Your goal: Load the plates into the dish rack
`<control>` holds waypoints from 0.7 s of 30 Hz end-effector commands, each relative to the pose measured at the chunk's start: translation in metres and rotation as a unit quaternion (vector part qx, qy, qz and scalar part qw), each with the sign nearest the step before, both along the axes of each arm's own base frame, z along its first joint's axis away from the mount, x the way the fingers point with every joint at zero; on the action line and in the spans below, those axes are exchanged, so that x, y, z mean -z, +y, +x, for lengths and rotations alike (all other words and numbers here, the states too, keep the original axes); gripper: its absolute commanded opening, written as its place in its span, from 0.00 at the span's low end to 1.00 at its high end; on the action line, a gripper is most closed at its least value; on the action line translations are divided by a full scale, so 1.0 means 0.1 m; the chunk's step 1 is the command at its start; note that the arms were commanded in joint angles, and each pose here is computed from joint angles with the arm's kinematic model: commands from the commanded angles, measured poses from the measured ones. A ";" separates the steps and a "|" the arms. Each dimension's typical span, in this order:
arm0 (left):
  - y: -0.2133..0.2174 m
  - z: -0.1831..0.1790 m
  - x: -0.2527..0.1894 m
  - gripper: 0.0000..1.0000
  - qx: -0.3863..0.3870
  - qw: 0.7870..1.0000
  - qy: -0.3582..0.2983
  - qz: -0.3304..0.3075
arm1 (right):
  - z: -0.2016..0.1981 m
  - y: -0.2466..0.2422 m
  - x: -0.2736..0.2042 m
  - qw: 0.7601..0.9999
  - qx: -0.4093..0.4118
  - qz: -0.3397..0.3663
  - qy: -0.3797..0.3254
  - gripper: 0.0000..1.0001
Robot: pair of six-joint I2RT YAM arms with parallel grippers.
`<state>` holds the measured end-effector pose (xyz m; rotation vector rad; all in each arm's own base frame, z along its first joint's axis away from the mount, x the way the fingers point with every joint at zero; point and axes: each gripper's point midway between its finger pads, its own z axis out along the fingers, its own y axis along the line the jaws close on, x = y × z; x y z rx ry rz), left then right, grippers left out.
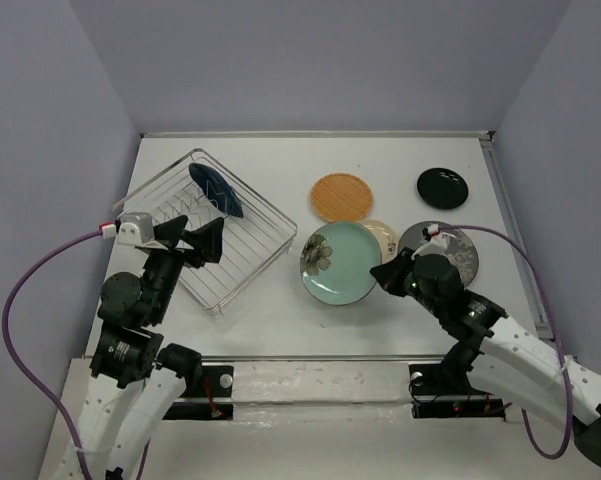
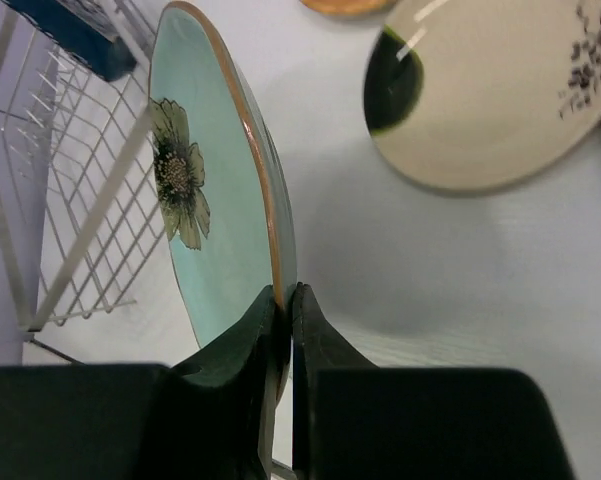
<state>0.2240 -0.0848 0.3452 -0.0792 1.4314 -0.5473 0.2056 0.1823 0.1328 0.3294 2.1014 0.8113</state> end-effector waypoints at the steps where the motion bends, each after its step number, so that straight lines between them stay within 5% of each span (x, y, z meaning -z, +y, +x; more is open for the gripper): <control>1: 0.01 -0.02 -0.13 0.99 -0.001 1.000 -0.029 -0.008 | 0.36 0.21 -1.44 0.985 -0.010 0.040 -0.166 0.07; 8: 0.06 -0.03 -0.18 0.99 -0.011 0.999 -0.036 -0.009 | 0.55 0.43 -2.34 0.966 -0.040 0.018 -0.254 0.07; 21: 0.35 -0.10 -0.32 0.99 -0.079 0.995 -0.059 -0.019 | 1.69 1.98 -2.65 0.947 -0.085 -0.026 -0.310 0.07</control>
